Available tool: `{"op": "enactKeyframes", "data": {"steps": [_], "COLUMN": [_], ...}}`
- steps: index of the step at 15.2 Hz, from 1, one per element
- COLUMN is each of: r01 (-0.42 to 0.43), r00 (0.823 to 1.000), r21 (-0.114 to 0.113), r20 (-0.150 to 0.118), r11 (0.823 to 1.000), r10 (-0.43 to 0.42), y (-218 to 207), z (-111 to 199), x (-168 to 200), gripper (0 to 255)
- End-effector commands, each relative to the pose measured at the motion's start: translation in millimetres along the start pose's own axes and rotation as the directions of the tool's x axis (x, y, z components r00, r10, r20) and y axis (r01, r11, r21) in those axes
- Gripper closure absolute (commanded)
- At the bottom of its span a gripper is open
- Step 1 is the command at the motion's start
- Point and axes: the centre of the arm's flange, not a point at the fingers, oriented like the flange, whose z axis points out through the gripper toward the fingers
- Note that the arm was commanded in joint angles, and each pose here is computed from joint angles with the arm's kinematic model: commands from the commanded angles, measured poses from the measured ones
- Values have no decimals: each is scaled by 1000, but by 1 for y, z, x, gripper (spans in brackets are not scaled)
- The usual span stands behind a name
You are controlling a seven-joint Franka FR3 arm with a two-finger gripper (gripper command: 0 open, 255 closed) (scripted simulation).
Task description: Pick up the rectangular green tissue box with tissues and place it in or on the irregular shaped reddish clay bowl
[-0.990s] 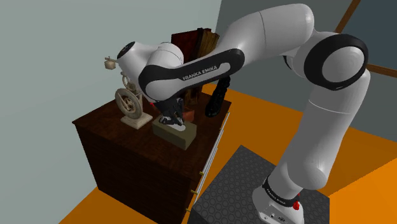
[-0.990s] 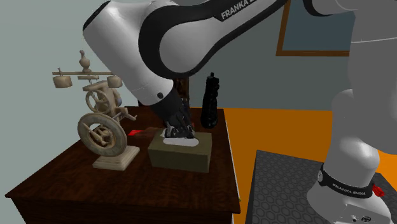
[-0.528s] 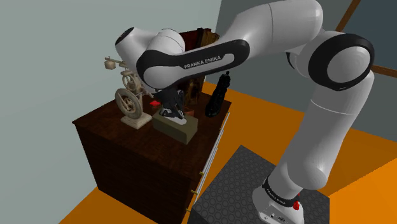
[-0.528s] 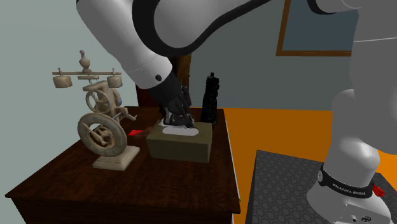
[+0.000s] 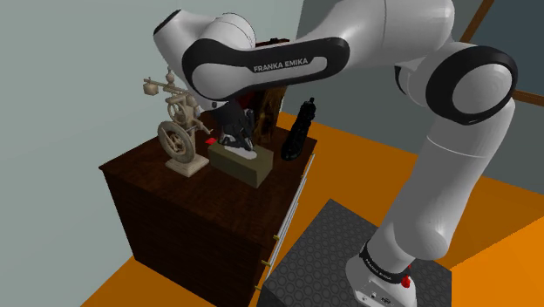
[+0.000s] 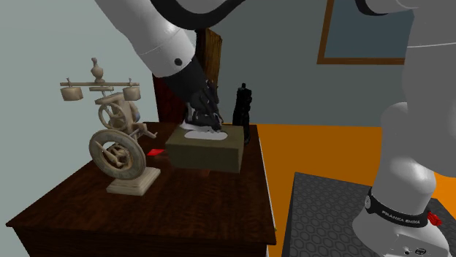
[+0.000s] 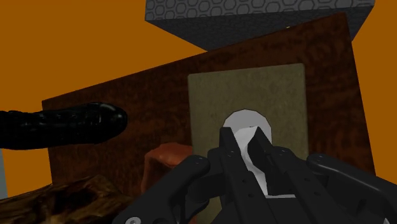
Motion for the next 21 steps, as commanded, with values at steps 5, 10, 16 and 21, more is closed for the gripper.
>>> {"op": "enactKeyframes", "data": {"steps": [5,10,16,21], "r01": [0,0,0,0], "r00": [1000,1000,1000,1000], "r21": [0,0,0,0], "r20": [0,0,0,0], "r11": [1000,1000,1000,1000], "r10": [0,0,0,0], "y": [15,51,114,167], "z": [-26,-34,-35,-36], "x": [-9,12,60,99], "gripper": [255,255,255,255]}}
